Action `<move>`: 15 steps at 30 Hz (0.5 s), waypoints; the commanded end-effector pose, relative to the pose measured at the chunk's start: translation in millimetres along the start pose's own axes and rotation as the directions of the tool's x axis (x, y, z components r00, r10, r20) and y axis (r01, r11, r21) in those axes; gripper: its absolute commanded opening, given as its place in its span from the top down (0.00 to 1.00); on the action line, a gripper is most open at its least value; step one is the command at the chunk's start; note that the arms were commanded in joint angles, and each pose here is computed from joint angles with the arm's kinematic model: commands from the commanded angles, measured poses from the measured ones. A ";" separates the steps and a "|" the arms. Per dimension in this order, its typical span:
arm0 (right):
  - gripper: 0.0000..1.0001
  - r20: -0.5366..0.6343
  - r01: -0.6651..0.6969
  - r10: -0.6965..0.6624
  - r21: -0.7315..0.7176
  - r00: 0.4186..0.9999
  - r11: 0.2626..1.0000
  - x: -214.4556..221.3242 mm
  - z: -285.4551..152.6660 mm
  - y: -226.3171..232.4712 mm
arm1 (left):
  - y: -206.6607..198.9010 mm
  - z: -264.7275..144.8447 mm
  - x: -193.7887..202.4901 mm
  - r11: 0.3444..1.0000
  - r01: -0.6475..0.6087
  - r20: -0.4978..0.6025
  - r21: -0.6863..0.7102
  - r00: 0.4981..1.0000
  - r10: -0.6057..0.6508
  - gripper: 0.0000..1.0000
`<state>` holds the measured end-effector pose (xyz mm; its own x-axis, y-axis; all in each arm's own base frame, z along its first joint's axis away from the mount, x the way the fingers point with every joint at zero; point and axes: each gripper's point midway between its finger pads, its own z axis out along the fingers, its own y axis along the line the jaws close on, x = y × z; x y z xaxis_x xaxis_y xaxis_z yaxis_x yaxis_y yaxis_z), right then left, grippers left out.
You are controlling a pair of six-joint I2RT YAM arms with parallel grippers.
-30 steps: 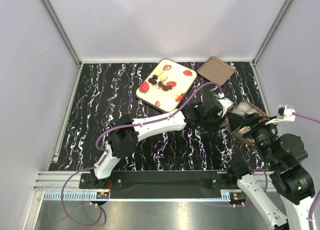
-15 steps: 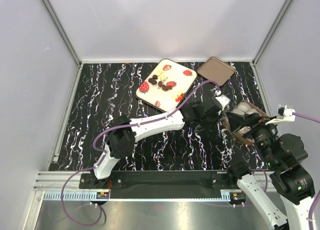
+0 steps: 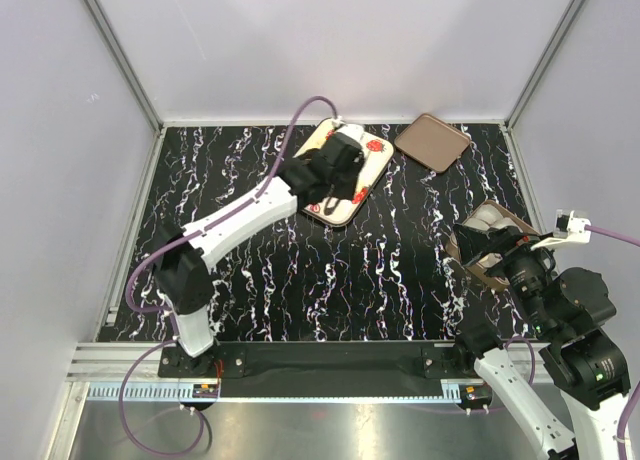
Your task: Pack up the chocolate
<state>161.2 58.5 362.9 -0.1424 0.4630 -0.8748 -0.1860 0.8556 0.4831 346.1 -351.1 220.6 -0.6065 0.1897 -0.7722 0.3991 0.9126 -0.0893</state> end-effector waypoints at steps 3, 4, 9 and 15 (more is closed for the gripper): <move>0.01 0.034 -0.012 0.013 -0.013 0.999 1.000 -11.9 1.0 6.0 | 56.8 8.3 17.7 0.990 0.091 -0.036 -0.104 0.995 -0.095 0.57; 0.01 0.032 -0.011 0.011 -0.012 0.999 1.000 -11.9 1.1 6.0 | 59.4 10.2 22.8 0.991 0.077 -0.049 -0.107 0.995 -0.083 0.56; 0.01 0.032 -0.009 0.010 -0.012 0.999 1.000 -12.5 2.6 6.5 | 51.8 15.0 31.3 0.998 0.044 -0.046 -0.041 0.998 -0.046 0.53; 0.01 0.025 -0.010 0.010 -0.010 1.000 1.000 -8.7 5.9 5.3 | 45.2 28.7 37.5 0.999 0.033 -0.071 -0.016 0.997 -0.034 0.53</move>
<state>162.9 59.5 362.0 -0.1488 0.4613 -0.8747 -0.1841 0.8561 0.4828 348.1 -295.1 143.8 -0.7272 0.2192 -0.6505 0.3283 0.9433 -0.0491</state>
